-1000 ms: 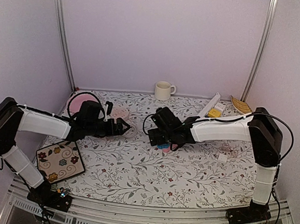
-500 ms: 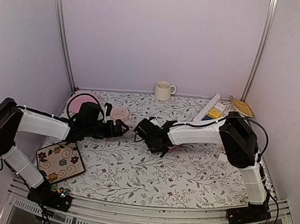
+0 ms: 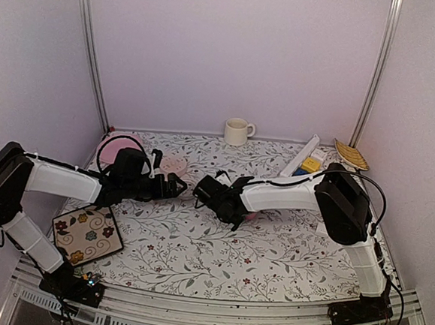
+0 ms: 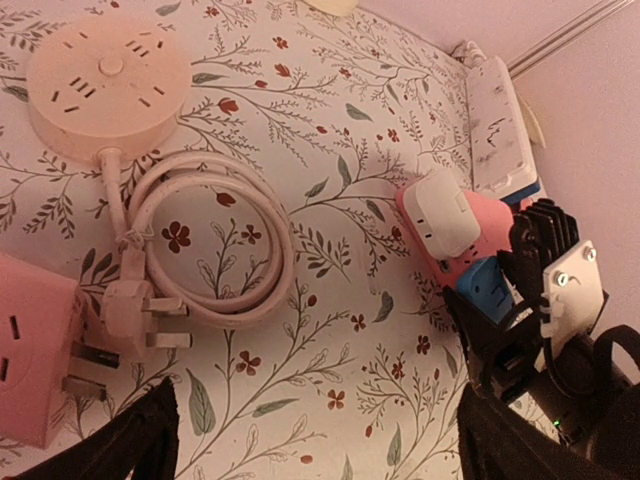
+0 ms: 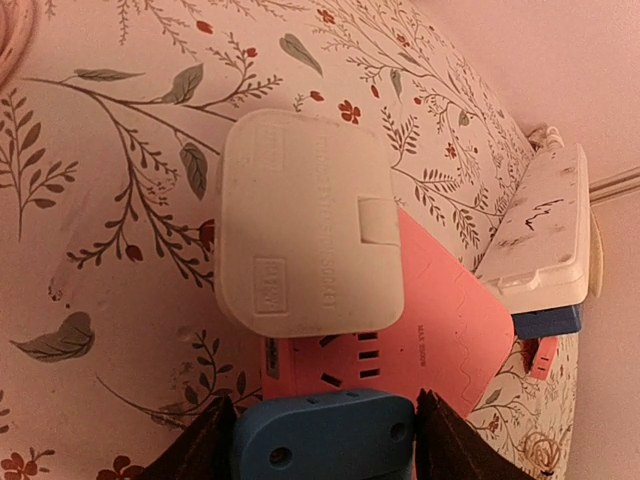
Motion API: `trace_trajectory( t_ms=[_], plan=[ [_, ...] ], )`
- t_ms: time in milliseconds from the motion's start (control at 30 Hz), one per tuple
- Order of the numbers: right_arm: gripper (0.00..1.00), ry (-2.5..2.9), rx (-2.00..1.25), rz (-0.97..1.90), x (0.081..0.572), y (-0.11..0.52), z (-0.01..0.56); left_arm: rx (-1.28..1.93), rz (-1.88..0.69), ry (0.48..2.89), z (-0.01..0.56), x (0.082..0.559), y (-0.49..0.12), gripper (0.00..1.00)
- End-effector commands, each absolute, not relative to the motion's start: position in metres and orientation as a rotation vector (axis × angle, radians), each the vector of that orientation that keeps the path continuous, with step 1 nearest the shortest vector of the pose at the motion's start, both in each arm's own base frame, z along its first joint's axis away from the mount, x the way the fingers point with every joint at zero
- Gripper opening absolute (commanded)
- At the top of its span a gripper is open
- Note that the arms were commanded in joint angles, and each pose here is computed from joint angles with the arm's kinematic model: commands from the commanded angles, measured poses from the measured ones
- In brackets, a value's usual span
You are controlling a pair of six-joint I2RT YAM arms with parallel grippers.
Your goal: Pull the plug off the socket
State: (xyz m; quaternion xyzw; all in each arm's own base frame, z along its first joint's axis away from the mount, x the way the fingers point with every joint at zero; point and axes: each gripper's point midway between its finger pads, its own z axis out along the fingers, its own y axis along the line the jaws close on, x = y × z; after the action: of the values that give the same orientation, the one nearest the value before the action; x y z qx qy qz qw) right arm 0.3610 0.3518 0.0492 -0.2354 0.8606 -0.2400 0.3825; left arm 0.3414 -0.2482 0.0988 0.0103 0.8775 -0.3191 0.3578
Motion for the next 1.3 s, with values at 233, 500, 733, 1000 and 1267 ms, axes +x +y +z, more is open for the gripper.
trace_trajectory(
  t_ms=[233,500,733,1000,1267],
  plan=[
    [0.45,2.202,-0.528,-0.464,0.354,0.358,0.090,0.016,-0.832,2.228,0.107,0.344,-0.244,0.97],
    [0.43,2.245,-0.488,-0.364,0.352,0.347,0.096,0.016,-0.829,2.232,0.105,0.343,-0.243,0.97],
    [0.44,2.294,-0.433,-0.235,0.355,0.336,0.095,0.013,-0.825,2.232,0.105,0.343,-0.241,0.97],
    [0.43,2.299,-0.391,-0.223,0.360,0.324,0.098,0.013,-0.828,2.231,0.105,0.343,-0.241,0.97],
    [0.40,2.304,-0.378,-0.241,0.373,0.309,0.101,0.011,-0.824,2.236,0.103,0.343,-0.240,0.97]
  ],
)
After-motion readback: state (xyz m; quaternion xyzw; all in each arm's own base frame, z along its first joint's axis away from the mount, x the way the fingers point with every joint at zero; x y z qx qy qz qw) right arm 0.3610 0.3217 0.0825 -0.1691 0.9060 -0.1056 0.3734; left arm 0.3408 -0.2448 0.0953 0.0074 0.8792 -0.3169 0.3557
